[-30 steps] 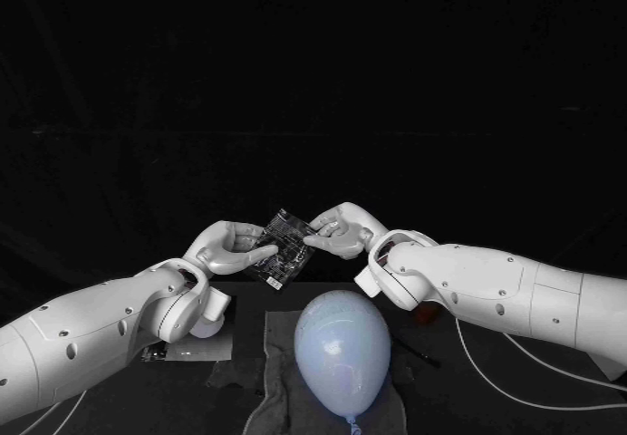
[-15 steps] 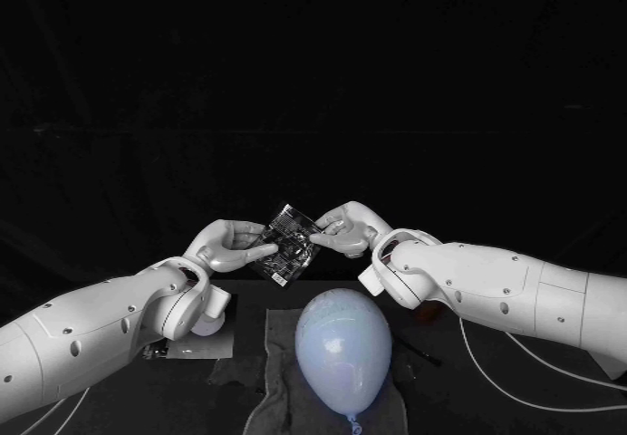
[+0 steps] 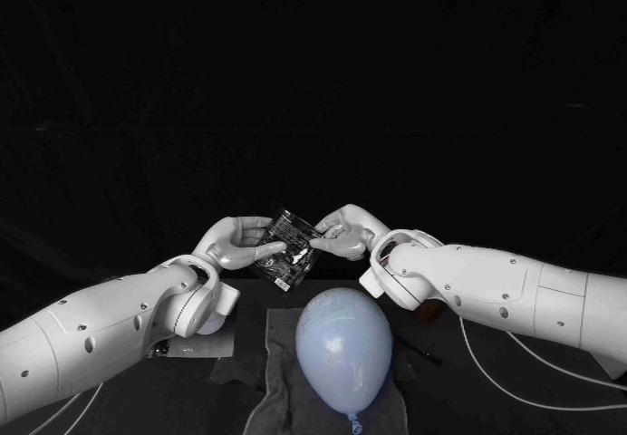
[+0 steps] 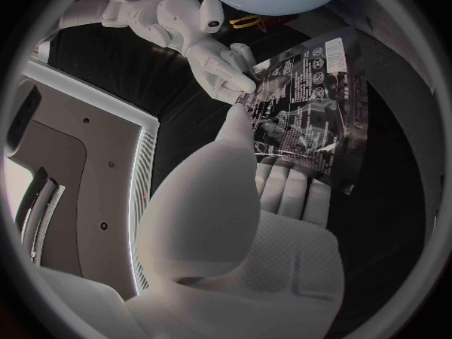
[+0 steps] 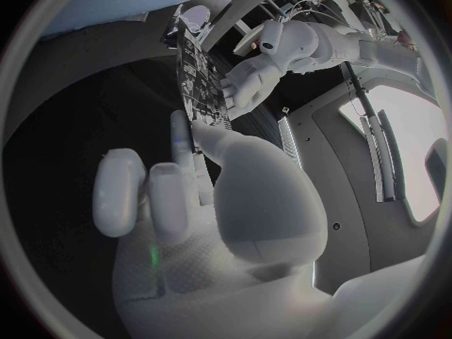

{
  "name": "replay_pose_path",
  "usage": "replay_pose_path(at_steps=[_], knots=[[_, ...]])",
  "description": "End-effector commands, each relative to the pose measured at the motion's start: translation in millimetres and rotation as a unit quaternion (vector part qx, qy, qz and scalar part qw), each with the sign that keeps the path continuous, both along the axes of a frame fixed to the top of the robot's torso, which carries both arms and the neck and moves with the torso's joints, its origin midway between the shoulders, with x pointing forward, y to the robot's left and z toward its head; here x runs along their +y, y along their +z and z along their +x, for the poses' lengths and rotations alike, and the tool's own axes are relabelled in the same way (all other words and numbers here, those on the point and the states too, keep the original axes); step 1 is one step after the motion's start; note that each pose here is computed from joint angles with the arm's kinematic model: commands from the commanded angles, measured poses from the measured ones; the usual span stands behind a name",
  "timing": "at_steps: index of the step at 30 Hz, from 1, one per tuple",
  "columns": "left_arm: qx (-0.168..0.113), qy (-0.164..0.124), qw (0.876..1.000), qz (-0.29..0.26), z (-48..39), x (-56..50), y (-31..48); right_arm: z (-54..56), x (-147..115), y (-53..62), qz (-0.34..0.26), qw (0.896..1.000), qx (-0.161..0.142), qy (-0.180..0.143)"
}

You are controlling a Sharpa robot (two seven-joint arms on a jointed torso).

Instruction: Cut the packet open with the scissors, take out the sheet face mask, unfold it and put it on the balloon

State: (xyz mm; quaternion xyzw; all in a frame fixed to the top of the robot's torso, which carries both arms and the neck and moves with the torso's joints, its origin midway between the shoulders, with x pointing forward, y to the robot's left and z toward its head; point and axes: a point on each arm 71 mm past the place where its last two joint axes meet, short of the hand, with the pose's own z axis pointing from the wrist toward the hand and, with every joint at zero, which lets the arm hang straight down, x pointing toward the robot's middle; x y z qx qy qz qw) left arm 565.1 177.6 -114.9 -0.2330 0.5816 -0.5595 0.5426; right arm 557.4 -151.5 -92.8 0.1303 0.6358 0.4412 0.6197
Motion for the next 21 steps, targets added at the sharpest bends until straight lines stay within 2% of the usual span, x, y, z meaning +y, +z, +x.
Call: replay_pose_path(at_steps=[1,7,12,16,21], knots=[[0.007,0.006,1.000,0.017,2.1,-2.4,-1.0,-1.7,1.9,0.2,-0.017,1.000,-0.009,-0.001],[0.026,0.001,0.999,0.046,3.7,-5.2,-5.4,-3.8,1.9,1.5,-0.014,1.000,-0.019,-0.002],[0.041,-0.013,0.997,0.069,3.5,-7.7,-8.8,-4.4,1.8,2.0,-0.012,1.000,-0.022,-0.004],[0.039,-0.020,0.996,0.077,2.7,-10.1,-9.1,-4.4,2.7,1.8,-0.013,1.000,-0.021,-0.003],[0.024,-0.012,0.997,0.066,2.8,-11.0,-6.5,-4.4,4.8,0.7,-0.017,1.000,-0.014,0.001]])
